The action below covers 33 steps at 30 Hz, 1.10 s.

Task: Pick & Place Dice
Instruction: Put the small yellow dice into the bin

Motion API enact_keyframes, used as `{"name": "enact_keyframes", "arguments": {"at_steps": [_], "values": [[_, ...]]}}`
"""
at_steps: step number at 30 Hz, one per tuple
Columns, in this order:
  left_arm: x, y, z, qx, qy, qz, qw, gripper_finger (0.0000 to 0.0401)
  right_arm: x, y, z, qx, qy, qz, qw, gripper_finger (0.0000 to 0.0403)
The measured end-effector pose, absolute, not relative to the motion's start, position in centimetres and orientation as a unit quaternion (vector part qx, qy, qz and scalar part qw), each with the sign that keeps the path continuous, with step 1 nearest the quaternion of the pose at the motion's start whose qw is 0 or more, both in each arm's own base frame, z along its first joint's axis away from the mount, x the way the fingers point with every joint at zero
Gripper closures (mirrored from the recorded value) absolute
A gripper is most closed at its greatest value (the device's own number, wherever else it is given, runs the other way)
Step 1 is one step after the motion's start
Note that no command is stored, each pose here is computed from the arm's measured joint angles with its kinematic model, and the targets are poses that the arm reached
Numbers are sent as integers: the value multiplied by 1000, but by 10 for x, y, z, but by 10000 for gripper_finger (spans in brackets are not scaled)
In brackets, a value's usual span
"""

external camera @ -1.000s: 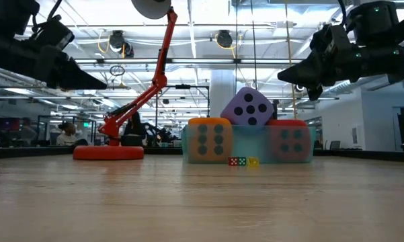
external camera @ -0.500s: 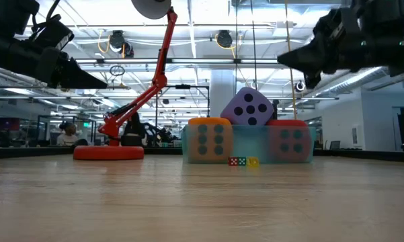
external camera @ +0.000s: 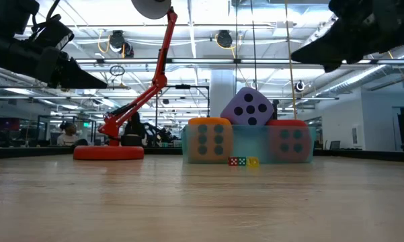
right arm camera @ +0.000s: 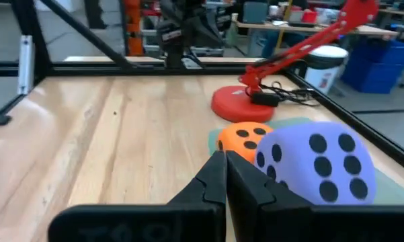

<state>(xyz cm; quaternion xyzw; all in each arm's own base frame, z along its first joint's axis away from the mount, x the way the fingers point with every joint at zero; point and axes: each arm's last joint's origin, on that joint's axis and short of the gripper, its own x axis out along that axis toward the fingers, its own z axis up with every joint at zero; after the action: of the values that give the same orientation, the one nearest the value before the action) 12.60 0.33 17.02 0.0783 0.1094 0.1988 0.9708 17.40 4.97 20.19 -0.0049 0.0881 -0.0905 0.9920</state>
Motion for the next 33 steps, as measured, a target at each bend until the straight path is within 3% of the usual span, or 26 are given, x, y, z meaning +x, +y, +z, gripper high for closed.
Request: {"name": "enact_keyframes", "arguments": {"at_steps": [10, 17, 25, 29, 33], "values": [[126, 3, 170, 78, 109, 199, 971, 375, 184, 89, 172, -74, 111, -135, 982, 403], [126, 3, 170, 78, 109, 199, 971, 375, 217, 115, 163, -103, 123, -195, 967, 403], [126, 3, 170, 78, 109, 199, 971, 375, 244, 137, 136, -76, 159, -208, 962, 399], [126, 3, 170, 78, 109, 199, 971, 375, 246, 137, 118, -29, 166, -223, 960, 365], [126, 3, 170, 78, 109, 199, 971, 375, 247, 138, 105, 13, 165, -234, 958, 300]]}}
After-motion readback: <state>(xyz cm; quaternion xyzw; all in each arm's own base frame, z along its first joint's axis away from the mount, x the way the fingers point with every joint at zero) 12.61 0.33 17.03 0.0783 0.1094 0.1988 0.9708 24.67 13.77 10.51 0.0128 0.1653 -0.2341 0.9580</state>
